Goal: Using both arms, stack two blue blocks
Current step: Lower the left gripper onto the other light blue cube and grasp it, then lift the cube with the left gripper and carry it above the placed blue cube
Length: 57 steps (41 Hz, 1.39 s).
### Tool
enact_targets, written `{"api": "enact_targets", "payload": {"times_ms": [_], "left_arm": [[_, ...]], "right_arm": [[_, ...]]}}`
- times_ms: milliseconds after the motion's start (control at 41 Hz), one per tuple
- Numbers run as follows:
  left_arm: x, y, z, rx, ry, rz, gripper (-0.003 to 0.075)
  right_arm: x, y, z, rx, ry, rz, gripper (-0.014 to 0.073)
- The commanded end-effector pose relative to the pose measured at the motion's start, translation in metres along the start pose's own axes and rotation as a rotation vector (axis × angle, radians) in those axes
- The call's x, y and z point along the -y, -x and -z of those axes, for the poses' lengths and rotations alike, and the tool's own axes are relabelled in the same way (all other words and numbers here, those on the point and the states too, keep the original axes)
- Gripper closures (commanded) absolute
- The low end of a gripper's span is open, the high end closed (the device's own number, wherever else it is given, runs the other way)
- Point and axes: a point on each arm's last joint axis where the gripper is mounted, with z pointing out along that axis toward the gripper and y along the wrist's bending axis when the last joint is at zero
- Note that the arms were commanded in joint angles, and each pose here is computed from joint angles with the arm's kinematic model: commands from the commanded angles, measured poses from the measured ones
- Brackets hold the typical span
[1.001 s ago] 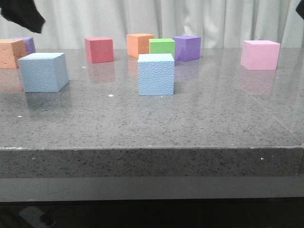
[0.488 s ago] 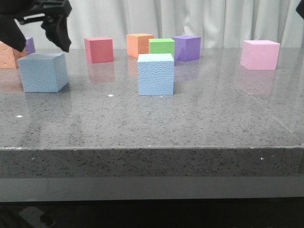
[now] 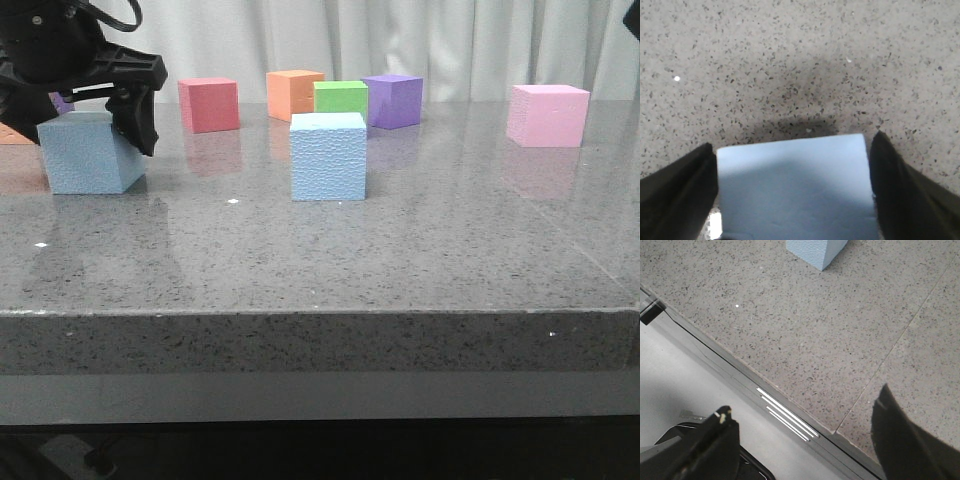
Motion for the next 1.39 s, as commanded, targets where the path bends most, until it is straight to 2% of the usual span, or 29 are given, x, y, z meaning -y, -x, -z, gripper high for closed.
{"api": "enact_targets", "payload": {"times_ms": [0, 171, 293, 464, 684, 733, 879, 1367], "left_arm": [[0.000, 0.015, 0.025, 0.102, -0.013, 0.012, 0.0220], [-0.001, 0.013, 0.025, 0.082, -0.010, 0.014, 0.0344], [0.003, 0.015, 0.031, 0.066, -0.013, -0.027, 0.0363], [0.030, 0.029, 0.058, 0.083, -0.087, -0.281, 0.0363], [0.084, 0.041, 0.107, 0.223, -0.324, -0.756, 0.0363], [0.095, 0.042, 0.116, 0.261, -0.374, -0.826, 0.0364], [0.117, 0.040, 0.129, 0.338, -0.463, -0.972, 0.0364], [0.150, 0.049, 0.107, 0.366, -0.492, -1.217, 0.0365]], "right_arm": [[0.001, 0.011, 0.008, 0.087, -0.002, 0.006, 0.0044], [0.001, 0.011, 0.008, 0.087, -0.002, 0.006, 0.0044], [0.001, 0.011, 0.008, 0.087, -0.002, 0.006, 0.0044], [0.001, 0.011, 0.008, 0.087, -0.002, 0.006, 0.0044], [0.001, 0.011, 0.008, 0.087, -0.002, 0.006, 0.0044], [0.001, 0.011, 0.008, 0.087, -0.002, 0.006, 0.0044], [0.001, 0.011, 0.008, 0.087, -0.002, 0.006, 0.0044], [0.001, 0.011, 0.008, 0.087, -0.002, 0.006, 0.0044]]}}
